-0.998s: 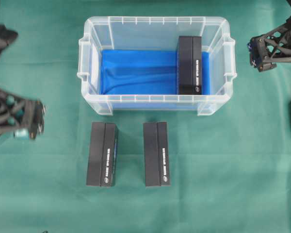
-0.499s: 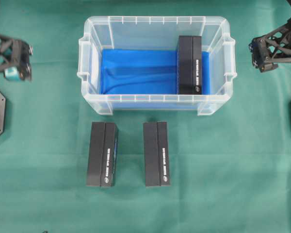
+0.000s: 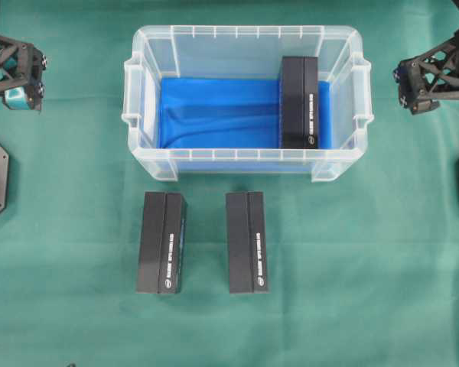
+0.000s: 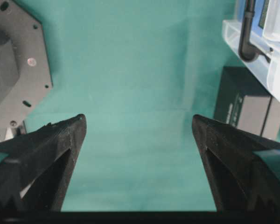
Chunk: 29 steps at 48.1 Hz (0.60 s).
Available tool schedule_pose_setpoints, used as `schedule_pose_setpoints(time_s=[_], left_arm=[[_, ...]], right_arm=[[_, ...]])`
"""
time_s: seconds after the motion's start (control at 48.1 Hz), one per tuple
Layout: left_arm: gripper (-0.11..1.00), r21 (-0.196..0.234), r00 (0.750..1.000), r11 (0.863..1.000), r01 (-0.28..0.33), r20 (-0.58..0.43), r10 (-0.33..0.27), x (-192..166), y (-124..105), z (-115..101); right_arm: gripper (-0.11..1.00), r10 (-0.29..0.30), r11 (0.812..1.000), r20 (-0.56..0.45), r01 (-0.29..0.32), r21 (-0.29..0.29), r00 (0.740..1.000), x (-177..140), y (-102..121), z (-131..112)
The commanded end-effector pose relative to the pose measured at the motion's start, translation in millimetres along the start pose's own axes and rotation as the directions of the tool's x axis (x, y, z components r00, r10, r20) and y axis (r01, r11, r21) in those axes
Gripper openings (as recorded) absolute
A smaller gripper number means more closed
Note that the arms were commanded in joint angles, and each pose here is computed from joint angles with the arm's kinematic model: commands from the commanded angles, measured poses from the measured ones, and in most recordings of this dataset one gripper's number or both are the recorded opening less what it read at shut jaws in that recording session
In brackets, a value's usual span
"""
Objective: Take out the box from the case.
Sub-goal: 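Withdraw the left gripper to the left side, then move the right gripper over the right black box in the case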
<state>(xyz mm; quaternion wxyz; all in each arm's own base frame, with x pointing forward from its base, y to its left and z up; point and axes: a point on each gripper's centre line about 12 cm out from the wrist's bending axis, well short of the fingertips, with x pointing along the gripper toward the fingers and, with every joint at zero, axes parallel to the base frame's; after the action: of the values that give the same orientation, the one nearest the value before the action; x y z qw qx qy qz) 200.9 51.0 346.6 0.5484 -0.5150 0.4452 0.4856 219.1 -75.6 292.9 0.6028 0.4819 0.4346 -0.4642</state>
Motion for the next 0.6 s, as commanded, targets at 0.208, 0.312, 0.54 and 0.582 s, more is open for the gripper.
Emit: schedule_pose_setpoints(time_s=[0.208, 0.312, 0.54, 0.582], left_arm=[[0.99, -0.007, 1.000, 1.000, 0.012, 0.002, -0.012, -3.9, -0.2, 1.0], [0.99, -0.007, 1.000, 1.000, 0.012, 0.002, -0.012, -3.9, -0.2, 1.0], [0.99, -0.007, 1.000, 1.000, 0.012, 0.002, -0.012, -3.6, -0.6, 1.1], [0.99, -0.007, 1.000, 1.000, 0.013, 0.002, -0.013, -4.0, -0.8, 1.2]], right_arm=[[0.94, 0.028, 1.000, 0.013, -0.028, 0.006, 1.000, -8.2, 2.0, 1.7], [0.94, 0.031, 0.999, 0.016, -0.032, 0.032, 0.999, -7.9, 3.6, 2.5], [0.94, 0.079, 0.994, 0.030, -0.081, 0.075, 0.996, -8.4, 22.8, 9.8], [0.94, 0.085, 0.993, 0.031, -0.087, 0.077, 0.996, -9.1, 27.6, 11.6]])
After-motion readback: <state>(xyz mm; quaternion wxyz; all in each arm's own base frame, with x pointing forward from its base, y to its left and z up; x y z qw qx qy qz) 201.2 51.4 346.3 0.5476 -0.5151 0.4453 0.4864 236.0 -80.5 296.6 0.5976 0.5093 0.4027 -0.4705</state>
